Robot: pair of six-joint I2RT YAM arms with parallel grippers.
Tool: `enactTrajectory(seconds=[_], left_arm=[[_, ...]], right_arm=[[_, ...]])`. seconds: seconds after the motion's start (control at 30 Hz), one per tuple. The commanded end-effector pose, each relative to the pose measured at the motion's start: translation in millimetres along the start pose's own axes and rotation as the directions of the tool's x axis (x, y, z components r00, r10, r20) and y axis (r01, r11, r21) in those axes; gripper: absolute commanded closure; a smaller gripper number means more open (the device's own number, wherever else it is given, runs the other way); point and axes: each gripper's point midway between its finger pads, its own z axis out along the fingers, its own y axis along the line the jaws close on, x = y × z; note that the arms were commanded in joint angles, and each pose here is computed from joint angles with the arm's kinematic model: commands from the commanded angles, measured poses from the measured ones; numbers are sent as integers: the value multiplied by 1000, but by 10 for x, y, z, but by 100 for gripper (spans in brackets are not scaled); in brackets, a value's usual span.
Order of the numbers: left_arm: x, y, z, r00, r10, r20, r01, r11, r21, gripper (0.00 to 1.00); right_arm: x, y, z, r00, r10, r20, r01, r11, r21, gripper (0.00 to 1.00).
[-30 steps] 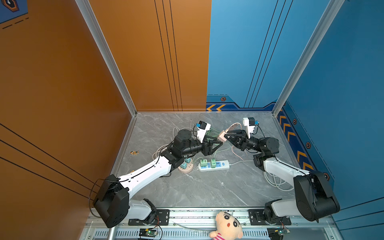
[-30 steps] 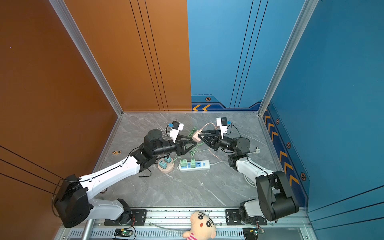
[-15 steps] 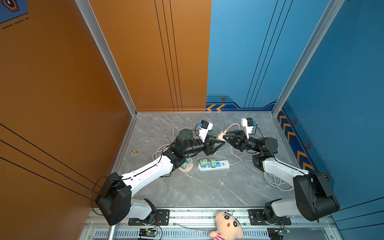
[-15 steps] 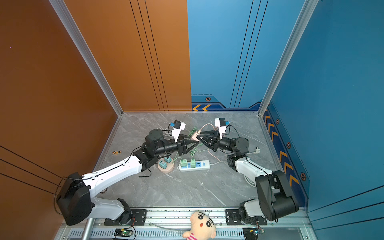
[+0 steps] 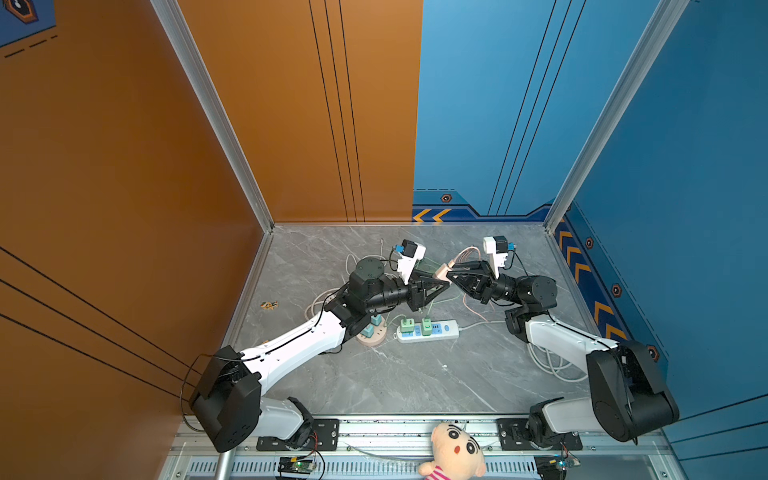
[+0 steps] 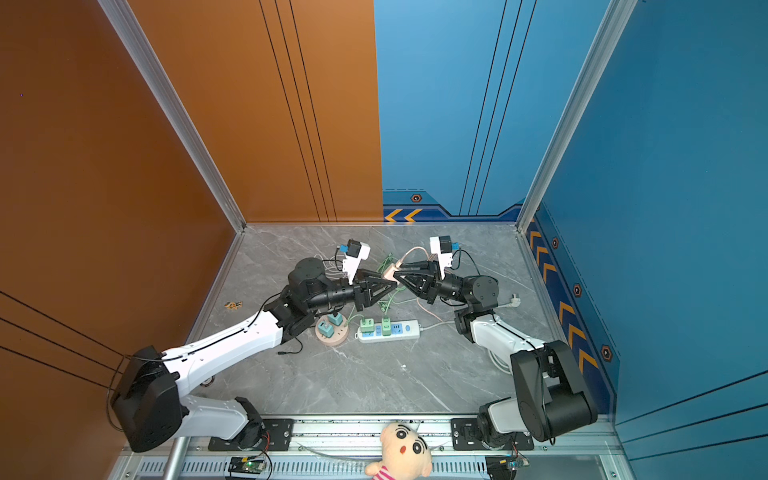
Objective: Insert the plug
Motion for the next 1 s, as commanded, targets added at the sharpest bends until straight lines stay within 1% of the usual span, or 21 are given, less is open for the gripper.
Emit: enactTrajectory(seconds=[0.0, 0.03, 0.07, 0.17, 0.2, 0.47, 0.53, 0.57, 0.6, 0.73, 0.83, 0.97], left_arm=[[-188, 14, -66, 997, 46, 59, -44, 999, -31, 88], [-200, 19, -90, 997, 44, 60, -42, 999, -27, 88], [-207, 19, -106, 998, 40, 58, -39, 999, -21, 88], [-222, -25, -160, 999, 31, 39, -31, 999, 6, 88], [-214, -28, -174, 999, 35, 25, -35, 999, 4, 88], [-109, 6, -225, 996, 63, -68, -67, 996, -51, 88], [-67, 65, -238, 994, 60, -87, -67, 994, -80, 89], [-42, 88, -240, 994, 59, -96, -68, 994, -90, 89], [-155, 46, -235, 994, 76, -79, -82, 993, -88, 89], [-209, 126, -247, 995, 76, -62, -84, 987, -135, 89], [-278, 161, -252, 996, 79, -42, -85, 983, -161, 89], [-390, 152, -251, 996, 89, -12, -90, 982, -168, 90]], right_arm=[[16, 105, 46, 999, 5, -43, -7, 998, -57, 79], [20, 134, 49, 998, 11, -58, -15, 997, -70, 71], [32, 164, 53, 997, 17, -75, -24, 996, -84, 64], [48, 252, 37, 991, 29, -131, -45, 992, -121, 51], [43, 278, 26, 989, 31, -143, -49, 991, -128, 50], [89, 376, -96, 975, 61, -214, -92, 986, -140, 48], [92, 402, -110, 973, 69, -218, -101, 985, -139, 52], [107, 421, -110, 972, 72, -223, -105, 984, -142, 52], [122, 441, -112, 970, 78, -229, -113, 983, -145, 52], [185, 452, -123, 957, 140, -255, -179, 974, -136, 52], [248, 435, -146, 952, 164, -259, -202, 971, -125, 53], [301, 380, -133, 941, 211, -264, -247, 963, -111, 54]])
